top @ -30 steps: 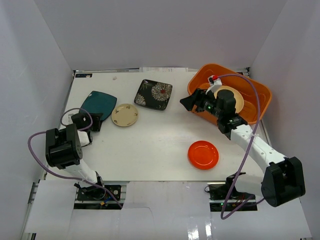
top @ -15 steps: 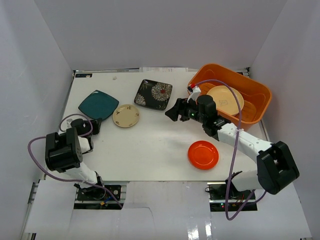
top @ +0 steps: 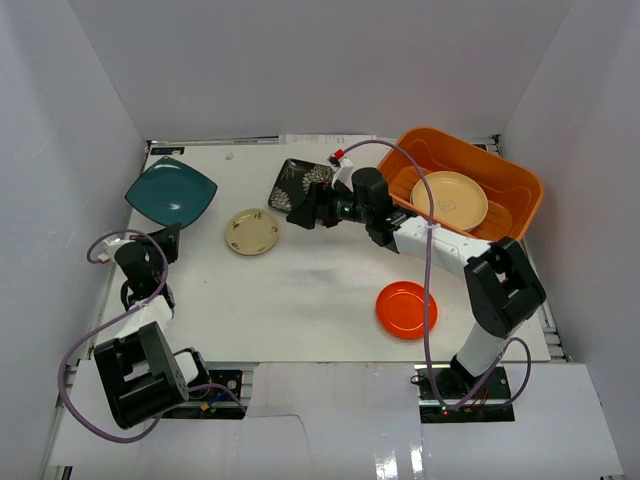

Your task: Place the plates into the plastic bin on the countertop

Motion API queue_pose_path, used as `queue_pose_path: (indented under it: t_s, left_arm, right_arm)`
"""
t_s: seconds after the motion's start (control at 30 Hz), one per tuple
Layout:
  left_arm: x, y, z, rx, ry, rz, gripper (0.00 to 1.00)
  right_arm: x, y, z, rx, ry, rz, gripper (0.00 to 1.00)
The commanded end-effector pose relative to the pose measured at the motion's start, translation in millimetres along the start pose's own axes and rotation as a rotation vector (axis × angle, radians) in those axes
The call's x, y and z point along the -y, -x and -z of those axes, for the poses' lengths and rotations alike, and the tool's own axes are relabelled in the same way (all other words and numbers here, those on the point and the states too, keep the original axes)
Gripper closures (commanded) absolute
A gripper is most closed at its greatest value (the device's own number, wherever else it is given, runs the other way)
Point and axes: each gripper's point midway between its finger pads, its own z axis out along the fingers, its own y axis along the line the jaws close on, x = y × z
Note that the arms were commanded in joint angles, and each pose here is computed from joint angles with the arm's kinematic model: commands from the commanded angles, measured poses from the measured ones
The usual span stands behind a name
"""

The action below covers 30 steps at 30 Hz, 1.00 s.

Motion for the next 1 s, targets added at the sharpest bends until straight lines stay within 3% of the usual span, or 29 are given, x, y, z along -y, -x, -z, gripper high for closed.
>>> queue_pose_path:
  t_s: [0.0, 0.1, 0.33, 0.47, 0.6, 0.67, 0.77, 0.8, 0.9, 0.97]
  left_arm:
    - [81.1, 0.1, 17.7, -0.061, -0.281, -0.045, 1.00]
    - [95.5, -22.3, 27.6, -0.211, -0.339, -0.063, 1.00]
    - [113.1, -70.2, 61.6, -0.543, -0.455, -0.121, 1.00]
    - [129.8, -102.7, 80.6, -0.679, -0.515, -0.189, 1.00]
    - [141.2, -131.8, 95.2, -0.791, -0.570, -0.234, 1.00]
    - [145.6, -145.7, 102.8, -0.853, -0.596, -0.248, 1.00]
    - [150.1, -157.8, 107.7, -0.907, -0.616, -0.272, 1.00]
    - [151.0, -158.7, 108.1, -0.907, -0.621, -0.282, 1.00]
    - [155.5, -158.1, 107.1, -0.901, -0.625, -0.294, 1.00]
    - [155.9, -158.1, 105.9, -0.906, -0.619, -0.293, 0.86]
  right_arm:
    - [-29.6, 14.7, -18.6, 0.001, 0.122, -0.019, 0.07]
    - [-33.9, 30.6, -28.9, 0.024, 0.132, -0.016, 0.00]
    - [-22.9, 51.3, -52.9, 0.014, 0.074, 0.023, 0.06]
    - [16.5, 64.9, -46.7, 0.030, -0.069, 0.049, 0.06]
    - [26.0, 65.7, -36.2, 0.010, -0.042, 0.028, 0.00]
    - [22.4, 62.8, -33.9, -0.012, -0.008, 0.038, 0.05]
    - [21.2, 60.4, -25.6, -0.024, 0.020, 0.018, 0.21]
    - [25.9, 56.3, -22.6, -0.014, 0.011, -0.010, 0.42]
    - [27.8, 61.0, -7.7, 0.044, 0.014, -0.053, 0.82]
    - [25.6, 72.1, 5.3, 0.083, 0.028, -0.065, 0.92]
